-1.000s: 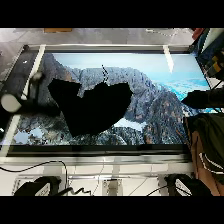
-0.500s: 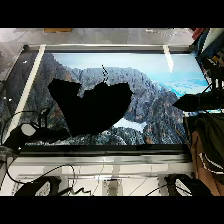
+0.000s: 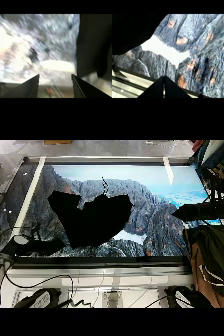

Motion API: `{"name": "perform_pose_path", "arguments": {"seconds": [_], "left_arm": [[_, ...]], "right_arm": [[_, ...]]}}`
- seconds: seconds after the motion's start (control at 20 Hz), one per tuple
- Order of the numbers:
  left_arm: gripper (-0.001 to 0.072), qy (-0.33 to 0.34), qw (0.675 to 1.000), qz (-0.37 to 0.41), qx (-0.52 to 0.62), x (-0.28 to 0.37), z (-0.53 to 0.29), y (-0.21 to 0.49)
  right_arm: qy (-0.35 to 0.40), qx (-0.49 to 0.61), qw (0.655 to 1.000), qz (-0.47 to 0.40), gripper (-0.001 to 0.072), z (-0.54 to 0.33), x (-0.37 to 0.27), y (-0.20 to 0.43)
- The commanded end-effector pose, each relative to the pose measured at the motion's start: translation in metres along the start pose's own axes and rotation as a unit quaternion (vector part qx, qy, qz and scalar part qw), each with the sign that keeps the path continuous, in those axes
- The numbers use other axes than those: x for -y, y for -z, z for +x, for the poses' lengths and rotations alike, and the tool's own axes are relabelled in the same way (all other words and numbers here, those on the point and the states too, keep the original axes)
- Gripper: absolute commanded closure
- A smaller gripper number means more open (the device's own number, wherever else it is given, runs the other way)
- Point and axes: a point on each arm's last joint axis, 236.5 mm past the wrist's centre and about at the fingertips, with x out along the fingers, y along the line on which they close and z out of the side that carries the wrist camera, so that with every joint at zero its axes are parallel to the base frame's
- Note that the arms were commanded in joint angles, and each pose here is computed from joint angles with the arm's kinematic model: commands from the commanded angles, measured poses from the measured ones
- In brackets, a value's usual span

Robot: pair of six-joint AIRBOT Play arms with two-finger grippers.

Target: Fold the clothes and pants, and hang the long-sleeved shirts on hangers.

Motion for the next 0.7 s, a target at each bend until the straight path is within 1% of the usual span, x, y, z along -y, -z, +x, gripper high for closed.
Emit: {"name": "perform_pose_path", "arguments": {"seconds": [0.0,0.05,0.25,0.3,0.4,0.45,0.5,0.55,0.6,0.65], "left_arm": [[0.0215,0.118,0.992,0.015,-0.040,0.039,0.013,0.010],[0.0205,0.135,0.990,0.005,-0.032,0.043,0.018,0.003],[0.0208,0.118,0.993,-0.010,-0.020,0.028,0.036,-0.006],[0.0244,0.117,0.993,0.002,-0.022,0.028,0.038,-0.005],[0.0254,0.116,0.993,0.030,-0.024,0.033,0.041,-0.002],[0.0309,0.112,0.993,0.039,-0.024,0.034,0.044,-0.002],[0.0311,0.107,0.993,0.049,-0.022,0.035,0.047,-0.002],[0.0361,0.102,0.993,0.054,-0.018,0.036,0.049,-0.003],[0.0461,0.096,0.994,0.058,-0.012,0.036,0.051,-0.006],[0.0520,0.093,0.994,0.059,-0.008,0.035,0.051,-0.008]], "right_arm": [[0.001,0.004,1.000,-0.011,0.0693,0.005,0.004,-0.006],[0.001,0.001,1.000,-0.009,0.0693,0.008,0.005,-0.005],[-0.001,-0.004,1.000,-0.006,0.0693,0.012,0.006,-0.006],[-0.001,-0.005,1.000,-0.005,0.0693,0.013,0.007,-0.006],[-0.002,-0.005,1.000,-0.002,0.0693,0.017,0.009,-0.007],[-0.006,-0.008,1.000,0.001,0.0693,0.021,0.009,-0.007],[-0.011,-0.013,1.000,0.004,0.0693,0.025,0.008,-0.006],[-0.018,-0.018,1.000,0.008,0.0693,0.029,0.007,-0.006],[-0.026,-0.022,0.999,0.012,0.0693,0.032,0.006,-0.006],[-0.032,-0.025,0.999,0.015,0.0693,0.036,0.005,-0.007]]}}
